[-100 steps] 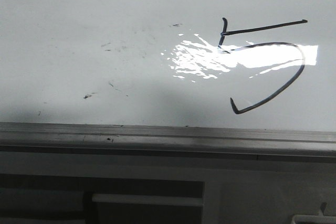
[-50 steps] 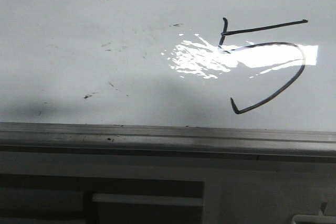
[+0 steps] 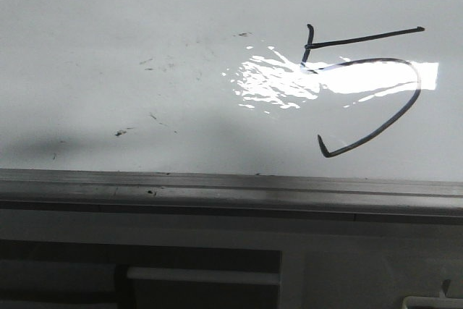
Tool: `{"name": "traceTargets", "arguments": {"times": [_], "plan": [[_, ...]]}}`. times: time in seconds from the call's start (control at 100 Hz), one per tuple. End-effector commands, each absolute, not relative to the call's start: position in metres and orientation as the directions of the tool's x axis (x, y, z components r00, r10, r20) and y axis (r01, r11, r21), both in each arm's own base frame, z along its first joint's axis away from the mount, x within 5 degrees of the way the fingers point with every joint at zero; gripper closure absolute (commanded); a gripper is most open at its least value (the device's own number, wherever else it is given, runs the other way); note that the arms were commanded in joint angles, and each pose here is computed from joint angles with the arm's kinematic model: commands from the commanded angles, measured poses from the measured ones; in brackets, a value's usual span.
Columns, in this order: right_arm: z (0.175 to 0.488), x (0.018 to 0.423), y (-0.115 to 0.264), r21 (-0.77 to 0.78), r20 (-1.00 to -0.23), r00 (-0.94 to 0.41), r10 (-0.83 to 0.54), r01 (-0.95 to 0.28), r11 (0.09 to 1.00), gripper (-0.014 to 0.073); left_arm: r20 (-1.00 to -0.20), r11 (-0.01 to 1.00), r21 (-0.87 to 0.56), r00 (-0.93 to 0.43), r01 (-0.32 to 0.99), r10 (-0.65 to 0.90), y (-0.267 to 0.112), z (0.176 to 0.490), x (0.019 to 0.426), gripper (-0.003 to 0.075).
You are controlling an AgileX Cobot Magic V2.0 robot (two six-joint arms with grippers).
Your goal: Write number 5 on whiteboard
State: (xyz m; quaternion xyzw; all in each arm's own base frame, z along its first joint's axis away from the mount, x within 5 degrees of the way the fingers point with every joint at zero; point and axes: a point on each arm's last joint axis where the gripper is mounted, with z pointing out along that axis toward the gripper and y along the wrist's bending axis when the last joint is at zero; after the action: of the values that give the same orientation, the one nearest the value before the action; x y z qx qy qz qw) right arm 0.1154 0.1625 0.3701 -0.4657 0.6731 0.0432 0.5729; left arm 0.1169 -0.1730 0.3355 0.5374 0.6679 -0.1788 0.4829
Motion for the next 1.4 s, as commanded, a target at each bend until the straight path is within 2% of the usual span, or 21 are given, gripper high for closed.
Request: {"name": "traceTargets", "arguments": {"times": [0.0, 0.6, 1.12, 1.39], "plan": [[0.386, 0.111, 0.167, -0.489, -0.837, 0.195, -0.512, -0.686, 0.538, 0.0666, -0.89, 0.407, 0.299, 0.099, 0.863, 0.445, -0.178, 0.355, 0.121, 0.0302], [0.373, 0.112, 0.189, -0.45, -0.852, 0.198, -0.485, -0.751, 0.484, 0.0666, -0.891, 0.425, 0.302, 0.093, 0.853, 0.445, -0.196, 0.343, 0.136, 0.0314], [0.372, 0.112, 0.19, -0.45, -0.85, 0.195, -0.489, -0.751, 0.483, 0.0666, -0.885, 0.422, 0.302, 0.086, 0.855, 0.457, -0.198, 0.339, 0.138, 0.0737], [0.372, 0.112, 0.19, -0.448, -0.851, 0.194, -0.488, -0.751, 0.484, 0.0647, -0.885, 0.422, 0.303, 0.088, 0.854, 0.458, -0.198, 0.339, 0.138, 0.074]]}}
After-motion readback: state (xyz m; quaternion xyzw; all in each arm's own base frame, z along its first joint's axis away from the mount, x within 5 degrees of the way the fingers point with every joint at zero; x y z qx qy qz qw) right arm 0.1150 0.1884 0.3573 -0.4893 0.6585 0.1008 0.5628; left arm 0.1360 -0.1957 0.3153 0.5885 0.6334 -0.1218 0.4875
